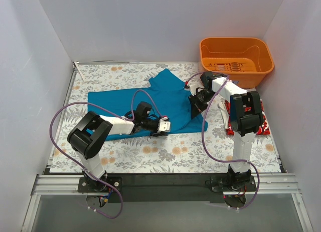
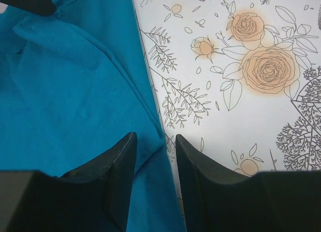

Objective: Fold and stack the t-shirts
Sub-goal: Fold the tshirt

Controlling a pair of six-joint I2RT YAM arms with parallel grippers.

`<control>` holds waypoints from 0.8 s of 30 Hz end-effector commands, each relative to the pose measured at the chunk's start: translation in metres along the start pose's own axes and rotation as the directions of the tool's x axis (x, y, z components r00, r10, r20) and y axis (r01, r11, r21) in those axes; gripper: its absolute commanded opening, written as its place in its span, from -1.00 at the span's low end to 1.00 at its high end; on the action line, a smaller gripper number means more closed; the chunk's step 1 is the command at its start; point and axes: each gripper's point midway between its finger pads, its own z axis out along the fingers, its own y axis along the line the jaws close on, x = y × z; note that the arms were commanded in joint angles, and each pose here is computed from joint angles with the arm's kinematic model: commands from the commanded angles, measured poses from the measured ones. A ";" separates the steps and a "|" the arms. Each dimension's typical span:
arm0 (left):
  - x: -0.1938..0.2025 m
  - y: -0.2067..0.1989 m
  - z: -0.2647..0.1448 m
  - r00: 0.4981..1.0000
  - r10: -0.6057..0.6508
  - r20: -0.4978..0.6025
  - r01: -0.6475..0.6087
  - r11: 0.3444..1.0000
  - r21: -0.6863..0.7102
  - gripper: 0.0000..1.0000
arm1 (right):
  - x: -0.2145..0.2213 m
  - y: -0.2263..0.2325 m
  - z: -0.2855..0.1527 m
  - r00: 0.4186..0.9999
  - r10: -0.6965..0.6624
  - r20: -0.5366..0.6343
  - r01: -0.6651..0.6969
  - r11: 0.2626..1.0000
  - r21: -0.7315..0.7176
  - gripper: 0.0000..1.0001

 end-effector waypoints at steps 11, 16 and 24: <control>-0.018 0.017 0.000 0.998 0.051 0.030 -0.050 0.998 -0.026 -0.98 | -0.007 0.007 -0.004 1.000 -0.004 0.014 0.004 1.000 -0.014 -0.97; -0.042 0.044 -0.011 0.997 0.030 0.072 -0.023 0.995 -0.099 -1.00 | -0.019 0.010 -0.011 0.999 -0.023 0.048 0.024 1.000 -0.020 -0.97; -0.050 0.102 -0.043 0.992 -0.046 0.118 0.071 0.975 -0.210 -1.00 | -0.056 0.013 -0.023 0.991 -0.049 0.129 0.053 0.998 -0.028 -0.97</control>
